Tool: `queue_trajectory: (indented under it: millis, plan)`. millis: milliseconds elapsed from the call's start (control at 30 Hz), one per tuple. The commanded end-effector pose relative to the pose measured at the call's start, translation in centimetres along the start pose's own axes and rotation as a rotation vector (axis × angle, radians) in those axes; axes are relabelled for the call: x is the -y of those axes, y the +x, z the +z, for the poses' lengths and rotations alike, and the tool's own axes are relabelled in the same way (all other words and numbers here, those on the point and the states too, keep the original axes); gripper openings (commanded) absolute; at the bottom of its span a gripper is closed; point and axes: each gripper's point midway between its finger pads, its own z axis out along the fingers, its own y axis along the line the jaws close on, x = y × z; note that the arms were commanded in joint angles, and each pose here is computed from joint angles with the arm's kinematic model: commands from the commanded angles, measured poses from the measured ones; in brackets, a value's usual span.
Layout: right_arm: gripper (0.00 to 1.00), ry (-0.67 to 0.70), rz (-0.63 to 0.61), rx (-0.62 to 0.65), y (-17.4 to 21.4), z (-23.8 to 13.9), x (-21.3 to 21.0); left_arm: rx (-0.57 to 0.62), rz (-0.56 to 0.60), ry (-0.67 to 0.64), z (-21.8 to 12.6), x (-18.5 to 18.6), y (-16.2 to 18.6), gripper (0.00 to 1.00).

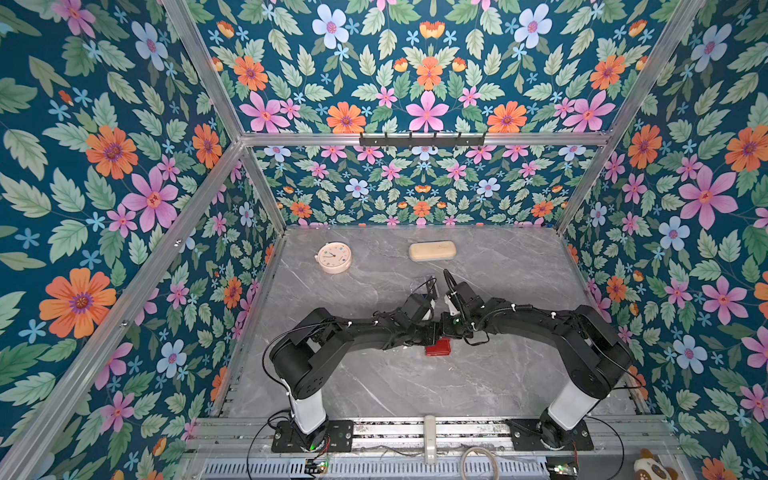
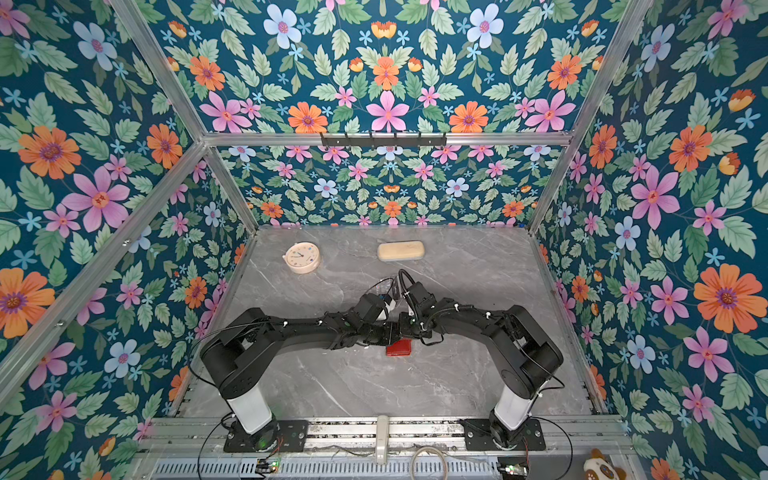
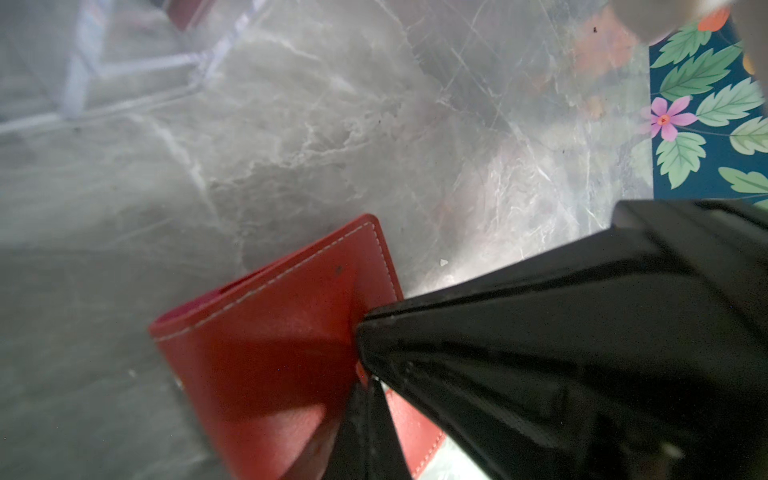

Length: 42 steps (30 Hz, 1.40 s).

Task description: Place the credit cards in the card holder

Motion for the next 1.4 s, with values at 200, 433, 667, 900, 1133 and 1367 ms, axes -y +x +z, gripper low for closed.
queue_trajectory:
  millis: [200,433,667,900,1133,1367]
  plan:
    - [0.08,0.058,0.019,-0.029,1.6,-0.7,1.5,-0.025,-0.035,-0.048,0.1,-1.4,0.8,0.00]
    - [0.03,-0.055,0.015,0.056,0.2,-3.4,-0.6,-0.028,-0.034,-0.046,0.0,-1.3,0.8,0.00]
    - [0.00,-0.129,0.019,0.022,0.3,-2.5,-1.7,-0.027,-0.032,-0.049,0.0,-1.4,0.9,0.00]
    - [0.00,-0.093,0.052,-0.014,0.9,-0.9,-0.6,-0.029,-0.034,-0.046,0.0,-1.4,0.9,0.00]
    - [0.00,0.016,0.075,-0.063,2.6,0.4,2.3,-0.042,-0.038,-0.044,0.4,-1.4,1.1,0.00]
    - [0.00,0.103,0.076,-0.079,3.5,0.5,4.3,-0.064,-0.038,-0.026,0.7,-1.2,1.4,0.00]
